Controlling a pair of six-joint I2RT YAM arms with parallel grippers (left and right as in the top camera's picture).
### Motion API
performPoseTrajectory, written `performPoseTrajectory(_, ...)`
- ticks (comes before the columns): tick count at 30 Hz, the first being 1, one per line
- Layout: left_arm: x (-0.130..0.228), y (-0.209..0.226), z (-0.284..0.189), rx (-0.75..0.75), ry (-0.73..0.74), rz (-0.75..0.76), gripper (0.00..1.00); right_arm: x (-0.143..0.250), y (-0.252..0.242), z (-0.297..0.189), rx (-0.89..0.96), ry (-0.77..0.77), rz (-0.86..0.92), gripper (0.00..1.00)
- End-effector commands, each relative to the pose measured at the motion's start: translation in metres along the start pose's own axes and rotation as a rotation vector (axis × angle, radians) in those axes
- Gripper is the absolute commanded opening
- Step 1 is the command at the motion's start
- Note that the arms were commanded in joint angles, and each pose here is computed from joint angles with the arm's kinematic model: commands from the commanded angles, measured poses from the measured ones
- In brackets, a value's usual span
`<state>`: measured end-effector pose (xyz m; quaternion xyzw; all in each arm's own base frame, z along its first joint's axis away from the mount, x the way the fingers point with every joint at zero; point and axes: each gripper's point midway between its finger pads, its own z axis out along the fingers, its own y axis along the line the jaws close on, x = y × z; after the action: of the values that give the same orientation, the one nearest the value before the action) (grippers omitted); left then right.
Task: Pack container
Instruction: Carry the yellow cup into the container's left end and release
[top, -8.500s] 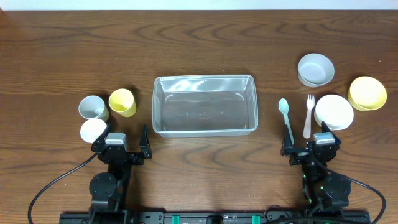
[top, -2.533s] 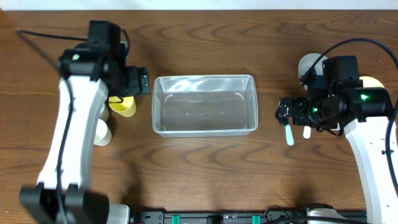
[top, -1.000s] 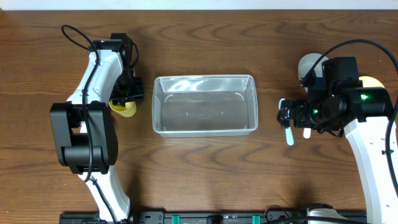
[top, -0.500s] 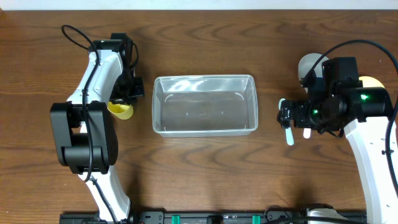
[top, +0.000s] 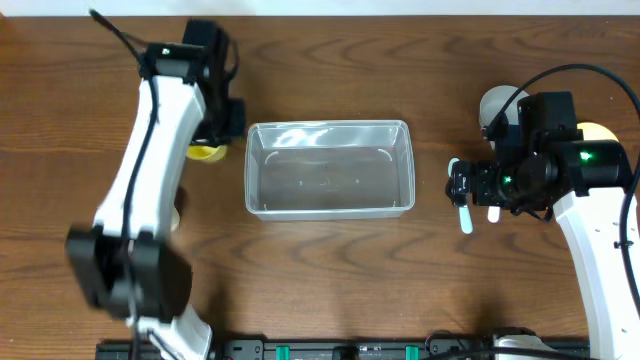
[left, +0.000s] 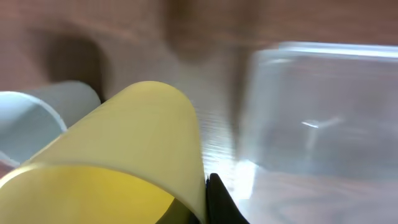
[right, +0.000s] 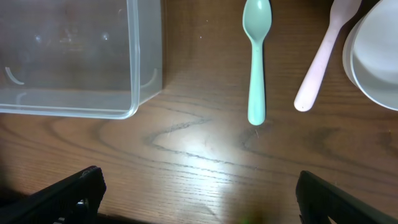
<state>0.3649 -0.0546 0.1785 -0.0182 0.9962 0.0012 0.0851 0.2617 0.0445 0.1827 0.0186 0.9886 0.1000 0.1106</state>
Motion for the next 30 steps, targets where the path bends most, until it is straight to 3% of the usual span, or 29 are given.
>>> performPoseTrajectory(1, 0.009, -0.034, -0.051, 0.047, -0.13, 0.098, 0.06, -0.005, 0.0, -0.004, 0.002, -0.016, -0.013, 0.99)
performPoseTrajectory(5, 0.026, -0.073, -0.064, 0.084, -0.156, 0.214, 0.06, -0.005, 0.0, -0.004, 0.002, -0.016, -0.012, 0.99)
performPoseTrajectory(10, 0.039, -0.1, -0.037, 0.076, -0.08, 0.296, 0.06, -0.002, -0.001, -0.004, 0.003, -0.006, -0.011, 0.99)
performPoseTrajectory(17, 0.041, -0.105, 0.027, 0.021, 0.072, 0.305, 0.06, 0.001, -0.001, -0.004, 0.005, 0.007, -0.009, 0.99)
performPoseTrajectory(30, 0.027, -0.106, 0.096, -0.015, 0.154, 0.287, 0.06, 0.003, -0.001, -0.004, 0.006, 0.017, -0.014, 0.99)
